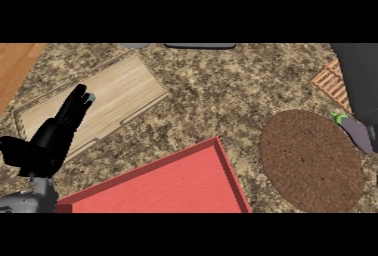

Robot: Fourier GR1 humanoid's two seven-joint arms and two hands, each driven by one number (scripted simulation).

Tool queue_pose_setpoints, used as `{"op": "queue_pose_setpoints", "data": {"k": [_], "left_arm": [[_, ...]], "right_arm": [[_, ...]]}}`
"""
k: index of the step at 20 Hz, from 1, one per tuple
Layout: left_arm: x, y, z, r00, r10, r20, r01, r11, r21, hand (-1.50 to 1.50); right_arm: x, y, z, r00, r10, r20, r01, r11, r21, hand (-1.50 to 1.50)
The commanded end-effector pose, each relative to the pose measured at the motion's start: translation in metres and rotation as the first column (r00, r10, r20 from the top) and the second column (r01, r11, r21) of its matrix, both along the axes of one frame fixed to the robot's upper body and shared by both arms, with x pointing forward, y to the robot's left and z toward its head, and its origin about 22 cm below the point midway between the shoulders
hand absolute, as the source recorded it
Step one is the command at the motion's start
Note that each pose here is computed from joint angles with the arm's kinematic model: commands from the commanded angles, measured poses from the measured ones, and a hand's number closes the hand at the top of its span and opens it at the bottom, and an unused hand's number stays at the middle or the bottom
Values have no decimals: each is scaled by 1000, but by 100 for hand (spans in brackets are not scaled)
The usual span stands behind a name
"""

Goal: Pick the sweet potato from the placemat and place it in the tiered shelf

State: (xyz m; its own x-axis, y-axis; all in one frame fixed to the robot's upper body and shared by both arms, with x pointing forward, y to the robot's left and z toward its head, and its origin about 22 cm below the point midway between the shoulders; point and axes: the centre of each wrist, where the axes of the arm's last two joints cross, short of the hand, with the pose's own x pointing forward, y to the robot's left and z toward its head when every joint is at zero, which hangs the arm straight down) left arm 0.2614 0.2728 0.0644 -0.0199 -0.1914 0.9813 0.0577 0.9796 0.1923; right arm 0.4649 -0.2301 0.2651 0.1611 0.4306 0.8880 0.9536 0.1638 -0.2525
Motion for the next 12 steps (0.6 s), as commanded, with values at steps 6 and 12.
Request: {"op": "queue_pose_setpoints", "data": {"k": [6, 12], "left_arm": [[3, 6, 6, 1000, 14, -7, -14, 1000, 18, 0], [-2, 5, 7, 1000, 2, -16, -2, 1000, -9, 0]], "right_arm": [[0, -89, -56, 669, -454, -589, 189, 870, -456, 150], [1, -86, 21, 605, -537, -588, 194, 815, -545, 150]]}}
